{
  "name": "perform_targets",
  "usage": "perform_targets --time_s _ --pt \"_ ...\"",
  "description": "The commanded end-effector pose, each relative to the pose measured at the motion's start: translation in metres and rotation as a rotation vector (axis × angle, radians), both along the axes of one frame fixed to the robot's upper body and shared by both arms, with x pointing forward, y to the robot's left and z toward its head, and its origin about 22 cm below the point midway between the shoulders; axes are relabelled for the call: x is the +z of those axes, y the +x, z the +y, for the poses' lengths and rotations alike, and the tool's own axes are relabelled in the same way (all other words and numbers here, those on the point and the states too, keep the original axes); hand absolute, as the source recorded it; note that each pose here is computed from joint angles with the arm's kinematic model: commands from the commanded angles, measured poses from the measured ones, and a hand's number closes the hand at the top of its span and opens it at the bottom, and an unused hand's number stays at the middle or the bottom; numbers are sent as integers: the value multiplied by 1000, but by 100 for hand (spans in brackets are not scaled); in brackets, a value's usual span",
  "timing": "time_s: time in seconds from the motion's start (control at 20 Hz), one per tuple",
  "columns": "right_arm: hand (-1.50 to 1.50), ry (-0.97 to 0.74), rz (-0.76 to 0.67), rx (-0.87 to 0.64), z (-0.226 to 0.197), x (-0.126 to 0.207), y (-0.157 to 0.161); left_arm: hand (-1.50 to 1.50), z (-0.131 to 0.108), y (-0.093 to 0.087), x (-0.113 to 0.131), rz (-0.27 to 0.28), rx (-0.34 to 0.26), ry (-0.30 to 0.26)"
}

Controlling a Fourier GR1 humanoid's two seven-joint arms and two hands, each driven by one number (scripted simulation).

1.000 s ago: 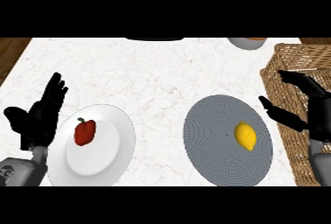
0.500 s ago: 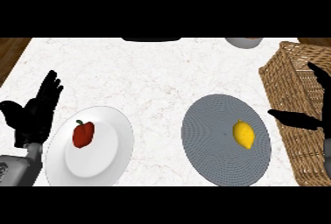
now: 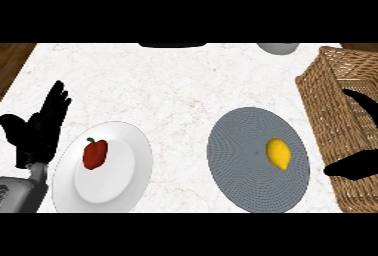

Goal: Pick the lemon from the placemat and place it in the basket

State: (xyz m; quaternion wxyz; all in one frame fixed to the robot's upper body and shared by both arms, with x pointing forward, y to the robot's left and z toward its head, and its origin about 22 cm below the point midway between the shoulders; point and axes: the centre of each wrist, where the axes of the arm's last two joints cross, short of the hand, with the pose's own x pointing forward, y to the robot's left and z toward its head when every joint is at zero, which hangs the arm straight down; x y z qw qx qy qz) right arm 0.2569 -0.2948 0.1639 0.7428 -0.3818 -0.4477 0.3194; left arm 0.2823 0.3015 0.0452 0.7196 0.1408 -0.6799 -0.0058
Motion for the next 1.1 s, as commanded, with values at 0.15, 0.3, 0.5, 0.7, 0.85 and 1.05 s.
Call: perform_targets --time_s 0.15,0.3,0.5,0.7,0.85,1.05 --pt "-150 51 78 -14 9 33 -29 0 6 14 13 -7 -13 -13" --pt "-150 88 2 -53 13 13 -22 0 -21 10 -1 5 -16 -8" --pt "-150 116 -41 -49 29 -8 -24 0 -42 7 -3 -23 -42 -13" --pt "-150 123 -31 -34 0 -49 -27 0 -21 -2 5 -16 -13 -1" --pt "-150 144 -50 -18 20 -64 -35 0 -4 4 9 -16 -15 -2" --pt "-150 141 -72 -11 20 -98 -28 0 4 14 0 -11 -2 -25"
